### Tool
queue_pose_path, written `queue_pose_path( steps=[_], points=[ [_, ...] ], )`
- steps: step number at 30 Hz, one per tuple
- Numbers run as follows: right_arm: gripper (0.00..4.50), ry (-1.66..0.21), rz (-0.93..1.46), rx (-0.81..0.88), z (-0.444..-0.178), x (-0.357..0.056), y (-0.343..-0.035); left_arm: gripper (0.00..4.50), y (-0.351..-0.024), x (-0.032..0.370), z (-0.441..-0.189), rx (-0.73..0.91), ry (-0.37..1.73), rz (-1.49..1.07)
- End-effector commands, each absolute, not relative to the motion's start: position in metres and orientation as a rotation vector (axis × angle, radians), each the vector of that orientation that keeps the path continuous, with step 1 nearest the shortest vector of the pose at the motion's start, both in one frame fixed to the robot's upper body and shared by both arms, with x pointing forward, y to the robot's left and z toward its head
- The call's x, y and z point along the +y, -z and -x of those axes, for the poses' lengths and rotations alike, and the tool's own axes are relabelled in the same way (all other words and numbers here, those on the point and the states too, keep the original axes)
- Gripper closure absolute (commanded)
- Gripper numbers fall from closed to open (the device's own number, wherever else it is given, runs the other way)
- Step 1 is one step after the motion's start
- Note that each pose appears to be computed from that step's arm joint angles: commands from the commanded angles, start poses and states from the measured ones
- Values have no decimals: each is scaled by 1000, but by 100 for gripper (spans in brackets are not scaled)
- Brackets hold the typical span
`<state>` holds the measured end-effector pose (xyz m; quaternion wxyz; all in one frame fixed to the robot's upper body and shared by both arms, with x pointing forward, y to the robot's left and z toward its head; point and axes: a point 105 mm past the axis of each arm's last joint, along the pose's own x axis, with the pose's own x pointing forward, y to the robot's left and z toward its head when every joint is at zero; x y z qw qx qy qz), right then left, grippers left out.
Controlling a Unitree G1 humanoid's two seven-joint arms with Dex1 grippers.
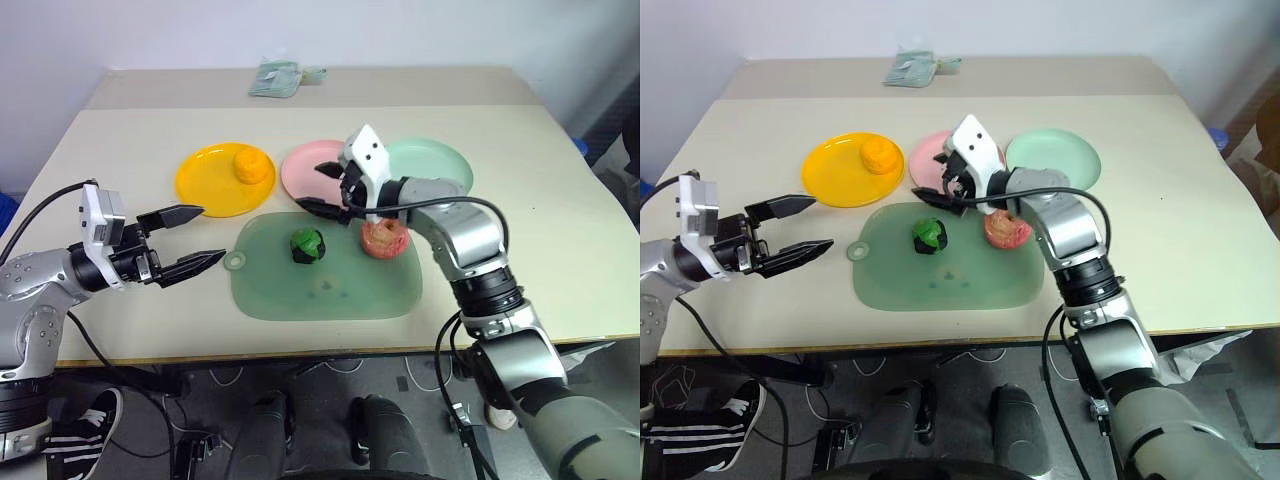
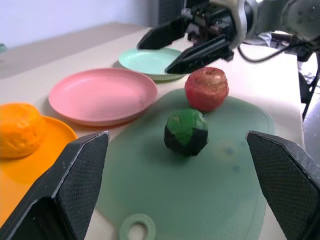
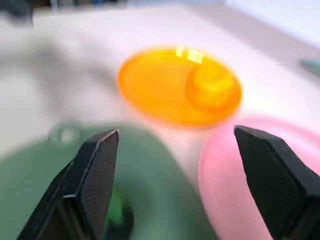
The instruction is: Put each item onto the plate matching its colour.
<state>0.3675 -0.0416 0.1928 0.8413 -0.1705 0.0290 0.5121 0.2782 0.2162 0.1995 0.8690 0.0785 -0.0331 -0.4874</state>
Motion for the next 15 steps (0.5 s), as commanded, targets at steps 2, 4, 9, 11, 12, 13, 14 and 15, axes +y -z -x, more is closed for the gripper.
queue_pose_path(
  steps=[2,4,9,11,12,13,14,15],
  points=[
    [75,-1226,350,108,-339,-28,-187,0,-202,212,-271,-69,1057,-191],
    [75,-1249,347,125,-333,-25,-184,0,-200,212,-270,-61,1061,-187],
    [75,-1194,467,144,-339,-18,-162,0,-200,211,-270,-62,1068,-192],
    [75,-1190,473,149,-339,-14,-158,0,-198,211,-269,-56,1068,-196],
    [75,-1194,474,149,-338,-12,-156,0,-198,211,-269,-53,1067,-196],
    [75,-1198,476,149,-337,-9,-154,0,-197,211,-269,-50,1066,-197],
    [75,-1198,486,149,-337,-7,-151,0,-197,211,-269,-49,1065,-198],
    [75,-1188,520,141,-338,-6,-149,0,-197,212,-269,-47,1062,-201]
  ],
)
